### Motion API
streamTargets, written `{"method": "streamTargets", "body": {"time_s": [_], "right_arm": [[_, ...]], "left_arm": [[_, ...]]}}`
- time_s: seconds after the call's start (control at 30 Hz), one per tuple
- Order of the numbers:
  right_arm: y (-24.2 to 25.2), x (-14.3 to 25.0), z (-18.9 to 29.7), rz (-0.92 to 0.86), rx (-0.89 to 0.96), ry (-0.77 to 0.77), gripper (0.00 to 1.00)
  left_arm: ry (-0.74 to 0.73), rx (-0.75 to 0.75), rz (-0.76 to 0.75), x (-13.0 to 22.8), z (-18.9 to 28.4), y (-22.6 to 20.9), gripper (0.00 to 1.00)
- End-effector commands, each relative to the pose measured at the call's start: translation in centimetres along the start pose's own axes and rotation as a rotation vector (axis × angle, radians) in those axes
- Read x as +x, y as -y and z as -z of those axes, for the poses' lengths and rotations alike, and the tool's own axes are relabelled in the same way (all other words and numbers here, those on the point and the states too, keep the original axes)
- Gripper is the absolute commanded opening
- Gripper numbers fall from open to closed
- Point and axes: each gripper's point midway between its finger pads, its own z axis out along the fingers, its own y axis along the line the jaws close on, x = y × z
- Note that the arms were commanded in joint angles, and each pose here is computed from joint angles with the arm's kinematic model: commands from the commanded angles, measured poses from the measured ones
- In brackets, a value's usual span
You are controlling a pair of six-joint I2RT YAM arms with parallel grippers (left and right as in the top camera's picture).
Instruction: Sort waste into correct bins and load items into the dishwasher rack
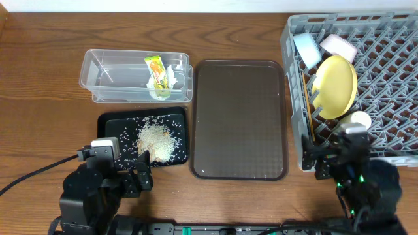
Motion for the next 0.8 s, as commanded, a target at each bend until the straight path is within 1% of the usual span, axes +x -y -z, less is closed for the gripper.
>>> {"method": "streamTargets", "body": {"time_s": [0.0,0.23,0.33,0.4,0.47,0.5,0.77], "right_arm": [[0.6,1.3,-0.3,0.024,0.012,0.089,0.99],[1.7,1.1,-1.0,0.035,0.056,0.404,0.99],[2.0,1.9,-2.1,0.037,0.056,0.452,0.99],[2.1,3.4,-2.9,0.032,0.057,0.421,0.99],[2.3,5.9,-3.9,0.027,0.059,0.31,0.99],[2.3,6.5,-4.1,0.022,0.057,0.285,0.99],[2.1,6.5,-4.1,0.023,0.05,0.286,0.99]], "left_arm": [[-0.002,0.0,-0.004,0.2,0.0,0.0,0.98],[-0.002,-0.001,-0.004,0.1,0.0,0.0,0.98],[-0.002,-0.001,-0.004,0.1,0.0,0.0,0.98],[-0.002,-0.001,-0.004,0.1,0.0,0.0,0.98],[-0.002,-0.001,-0.004,0.1,0.0,0.0,0.98],[-0.002,-0.001,-0.004,0.1,0.0,0.0,0.98],[-0.002,-0.001,-0.004,0.1,0.0,0.0,0.98]]}}
